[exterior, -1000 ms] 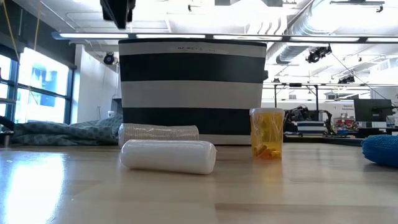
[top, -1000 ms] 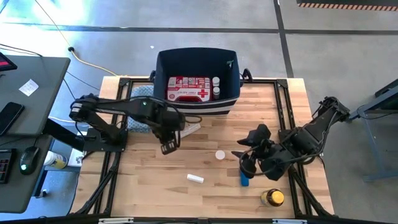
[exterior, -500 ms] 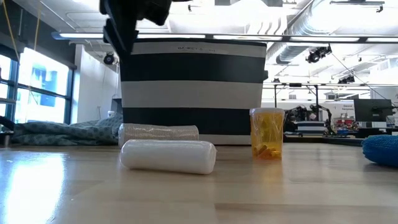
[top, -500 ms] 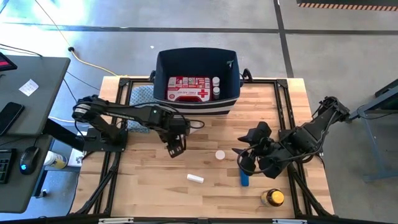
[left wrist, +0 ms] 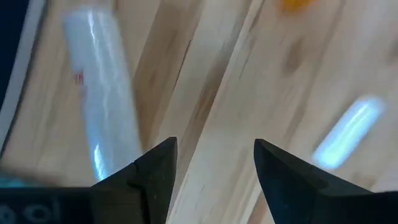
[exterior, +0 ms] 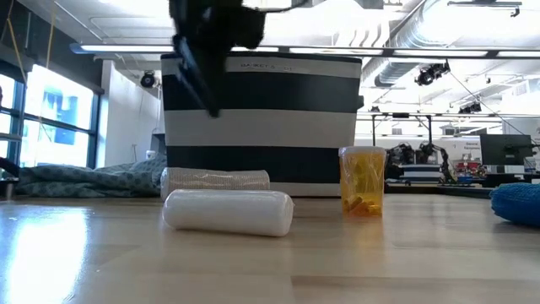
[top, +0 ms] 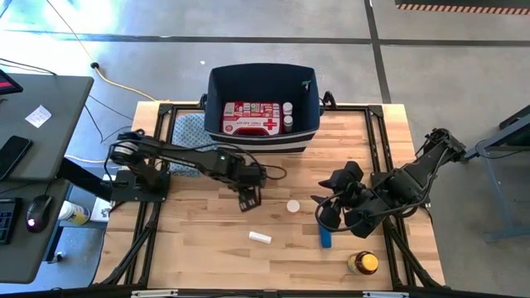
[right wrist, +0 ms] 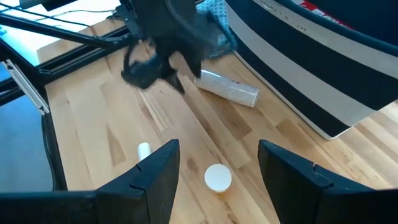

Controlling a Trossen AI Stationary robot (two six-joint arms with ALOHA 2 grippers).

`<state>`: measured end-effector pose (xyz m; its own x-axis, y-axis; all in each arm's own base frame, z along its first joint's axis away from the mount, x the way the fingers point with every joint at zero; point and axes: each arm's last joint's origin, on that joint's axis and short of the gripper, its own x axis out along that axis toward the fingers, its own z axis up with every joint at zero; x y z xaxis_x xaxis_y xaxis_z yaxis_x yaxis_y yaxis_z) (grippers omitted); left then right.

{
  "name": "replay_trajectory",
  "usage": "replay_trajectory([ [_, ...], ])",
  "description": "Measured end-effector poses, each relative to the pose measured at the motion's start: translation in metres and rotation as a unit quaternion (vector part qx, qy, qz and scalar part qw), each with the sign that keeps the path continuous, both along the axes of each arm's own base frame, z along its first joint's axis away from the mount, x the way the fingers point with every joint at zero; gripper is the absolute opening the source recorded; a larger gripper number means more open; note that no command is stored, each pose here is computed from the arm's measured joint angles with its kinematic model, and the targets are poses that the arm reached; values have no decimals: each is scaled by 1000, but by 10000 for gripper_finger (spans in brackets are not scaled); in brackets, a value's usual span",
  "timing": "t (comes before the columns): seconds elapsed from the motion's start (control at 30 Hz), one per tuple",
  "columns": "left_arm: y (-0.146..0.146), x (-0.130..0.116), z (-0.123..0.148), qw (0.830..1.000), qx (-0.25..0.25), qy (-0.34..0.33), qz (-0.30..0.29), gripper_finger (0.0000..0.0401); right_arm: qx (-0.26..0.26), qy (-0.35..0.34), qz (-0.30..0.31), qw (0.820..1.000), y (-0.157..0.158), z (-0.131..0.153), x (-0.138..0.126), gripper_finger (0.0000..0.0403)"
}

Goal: Pick & place medical supplies in basket/bin
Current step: Put the light brown bandage into the blue bin

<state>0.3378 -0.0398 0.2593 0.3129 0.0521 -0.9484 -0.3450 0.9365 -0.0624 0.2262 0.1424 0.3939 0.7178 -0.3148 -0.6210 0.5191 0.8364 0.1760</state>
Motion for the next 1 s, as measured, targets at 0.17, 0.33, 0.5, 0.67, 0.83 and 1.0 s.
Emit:
replay_trajectory([
  [0.17, 1, 0, -18, 999, 18, 41, 4, 230, 1, -1, -2, 1000, 0, 0, 0, 208],
  [0.33, 0, 1, -39, 999, 13, 52, -11, 225, 7, -1, 1, 1000, 2, 0, -1, 208],
  [0.5, 8, 1, -49, 995, 66, 79, 11, 225, 16, 2, 4, 1000, 3, 0, -1, 208],
  [0.67, 17, 2, -52, 991, 96, 85, 39, 225, 15, 3, 5, 1000, 3, 0, -1, 208],
  [0.83, 32, 5, -57, 989, 101, 92, 53, 225, 14, 4, 5, 1000, 3, 0, -1, 208],
  [1.0, 45, 6, -58, 988, 98, 92, 70, 225, 13, 4, 4, 1000, 2, 0, -1, 208],
])
